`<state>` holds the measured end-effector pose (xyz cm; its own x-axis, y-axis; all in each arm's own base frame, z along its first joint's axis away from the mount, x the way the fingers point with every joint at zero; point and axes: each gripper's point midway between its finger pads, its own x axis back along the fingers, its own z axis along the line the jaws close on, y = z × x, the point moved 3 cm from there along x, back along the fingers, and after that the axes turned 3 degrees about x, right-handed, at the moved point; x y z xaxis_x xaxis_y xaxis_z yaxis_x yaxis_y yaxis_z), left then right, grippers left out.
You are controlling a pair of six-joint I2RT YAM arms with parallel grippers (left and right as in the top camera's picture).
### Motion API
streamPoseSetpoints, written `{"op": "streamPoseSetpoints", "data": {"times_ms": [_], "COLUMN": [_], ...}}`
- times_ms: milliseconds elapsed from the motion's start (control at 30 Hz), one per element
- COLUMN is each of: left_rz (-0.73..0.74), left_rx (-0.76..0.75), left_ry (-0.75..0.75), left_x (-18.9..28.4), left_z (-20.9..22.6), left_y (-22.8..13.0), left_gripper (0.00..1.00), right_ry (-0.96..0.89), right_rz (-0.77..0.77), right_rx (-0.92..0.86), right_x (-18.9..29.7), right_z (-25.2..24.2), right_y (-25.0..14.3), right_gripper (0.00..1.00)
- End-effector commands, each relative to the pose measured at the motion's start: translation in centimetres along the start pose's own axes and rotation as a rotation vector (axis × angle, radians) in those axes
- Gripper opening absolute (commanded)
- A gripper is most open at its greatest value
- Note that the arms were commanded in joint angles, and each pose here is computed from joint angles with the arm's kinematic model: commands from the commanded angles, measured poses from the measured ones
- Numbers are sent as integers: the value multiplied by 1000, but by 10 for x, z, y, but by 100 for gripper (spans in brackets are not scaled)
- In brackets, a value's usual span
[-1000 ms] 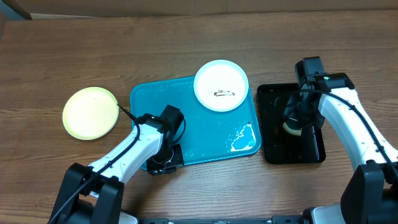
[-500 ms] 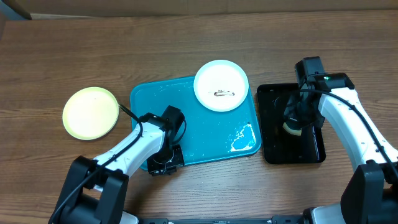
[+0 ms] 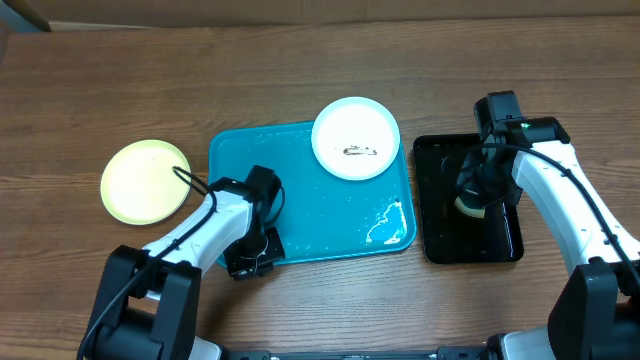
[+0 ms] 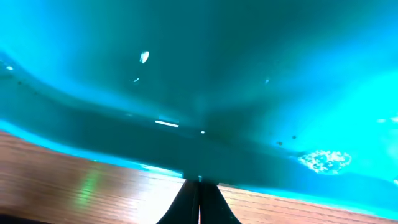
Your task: Clean dirty plates on tray and stack at the side
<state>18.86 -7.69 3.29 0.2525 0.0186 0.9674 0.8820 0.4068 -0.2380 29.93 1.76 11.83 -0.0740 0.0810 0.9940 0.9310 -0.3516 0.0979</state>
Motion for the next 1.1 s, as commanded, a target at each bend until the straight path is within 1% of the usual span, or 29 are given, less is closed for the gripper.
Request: {"op": "streamPoseSetpoints", "data": {"times_ms": [0,133,267,400,433,467,500,533,600,633,667,700,767,833,900,1033,1067], "left_rz": [-58,-71,-110,-221,-267,-317,-361,-412,-507,-558,-605,-683,-716,-731,-748,-791,-798], "left_rx": [-16,-37,-78,-137,-161,-190,-218,-247,-292,-314,-331,-347,-357,-415,-440,-482,-493], "left_ry": [21,19,-13,-109,-142,-173,-200,-229,-282,-308,-332,-376,-412,-450,-454,-437,-429], "left_x": [13,29,56,94,105,116,124,132,144,150,157,167,170,174,187,222,227], "left_z": [0,-5,-11,-26,-32,-38,-45,-52,-67,-74,-81,-94,-105,-118,-127,-143,-147], "left_y": [15,18,22,31,36,42,48,55,70,78,85,99,107,112,119,136,140], "left_gripper": [4,4,4,4,6,11,31,44,44,46,52,52,53,50,54,56,59], "right_ry": [4,4,4,4,4,4,4,4,4,4,4,4,4,4,4,5,5], "right_rz": [-14,-14,-14,-14,-14,-14,-14,-14,-14,-14,-14,-14,-13,-13,-14,-15,-15], "right_rx": [4,5,4,4,4,4,4,4,4,4,4,5,5,5,4,4,4], "right_x": [4,4,4,4,4,4,4,4,4,4,4,4,4,4,4,4,4], "right_z": [-1,-1,-1,-1,-1,-1,-1,-1,-1,-1,-1,-1,-1,-1,-1,-1,-1], "right_y": [0,0,0,0,0,0,0,0,0,0,0,0,0,0,0,0,0], "right_gripper": [4,4,4,4,4,4,4,4,4,4,4,4,4,4,4,4,4]}}
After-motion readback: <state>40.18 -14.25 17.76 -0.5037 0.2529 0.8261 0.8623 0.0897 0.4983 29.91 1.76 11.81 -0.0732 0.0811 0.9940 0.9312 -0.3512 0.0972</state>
